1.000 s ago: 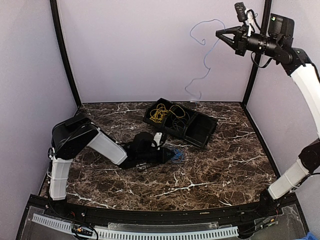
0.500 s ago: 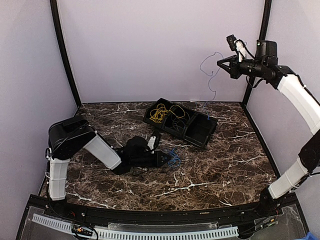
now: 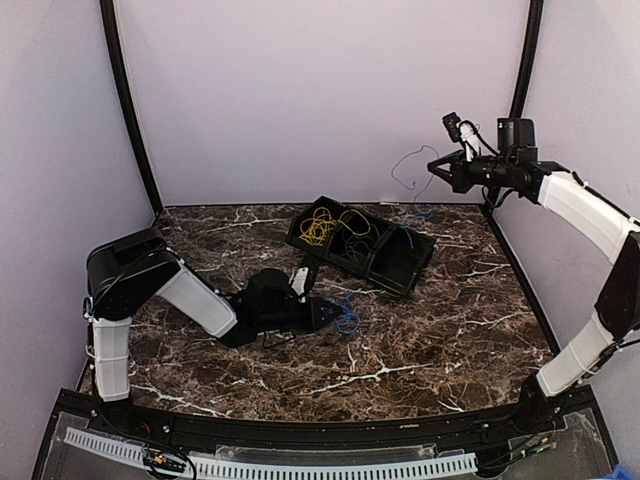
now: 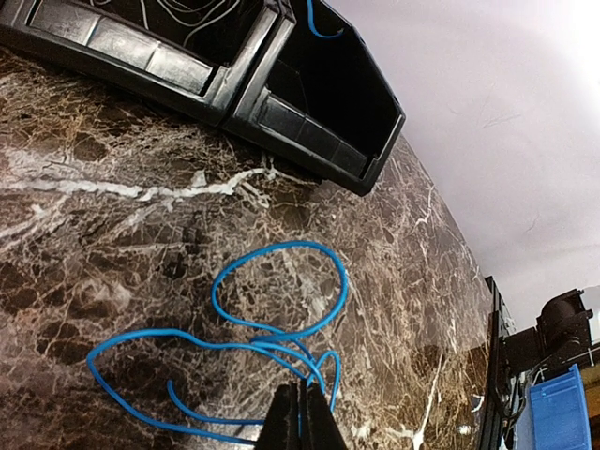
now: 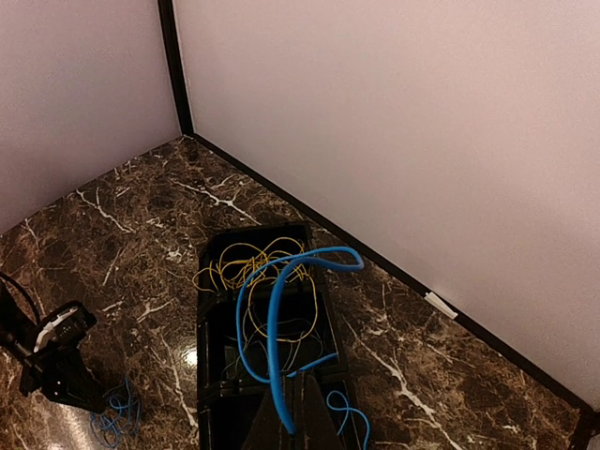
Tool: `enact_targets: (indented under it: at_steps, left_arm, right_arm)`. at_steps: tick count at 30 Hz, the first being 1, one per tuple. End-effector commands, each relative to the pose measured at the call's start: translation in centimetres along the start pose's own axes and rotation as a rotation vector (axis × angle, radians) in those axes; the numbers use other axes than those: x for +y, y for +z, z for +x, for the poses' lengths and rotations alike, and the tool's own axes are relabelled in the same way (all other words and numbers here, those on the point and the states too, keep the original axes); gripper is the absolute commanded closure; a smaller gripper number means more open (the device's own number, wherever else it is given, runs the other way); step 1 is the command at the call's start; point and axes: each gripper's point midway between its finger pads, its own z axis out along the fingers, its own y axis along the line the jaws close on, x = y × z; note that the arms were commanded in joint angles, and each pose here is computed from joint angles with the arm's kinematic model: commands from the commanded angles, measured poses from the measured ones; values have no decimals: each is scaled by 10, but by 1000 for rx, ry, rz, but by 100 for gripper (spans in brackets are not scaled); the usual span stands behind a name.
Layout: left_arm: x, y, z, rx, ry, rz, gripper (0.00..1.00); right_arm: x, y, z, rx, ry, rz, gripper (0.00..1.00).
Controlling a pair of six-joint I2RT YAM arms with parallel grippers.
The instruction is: Untangle the cables
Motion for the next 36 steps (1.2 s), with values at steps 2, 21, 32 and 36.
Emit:
enact_targets:
  at_steps: [2, 21, 32, 36]
  left_arm:
    - [-18, -7, -15, -27, 14, 34, 100]
    - [-17, -11, -13, -20, 4, 31, 100]
    - [-16, -11, -11, -16, 8, 29, 100]
    - [-14, -9, -9, -12, 4, 26, 100]
  right_arm:
    - [-5, 11, 12, -12, 23, -34, 100]
    - [0, 36, 111, 182, 122, -87, 100]
    - [10, 44, 162, 304, 198, -140, 100]
    - [10, 52, 178, 362, 251, -166, 100]
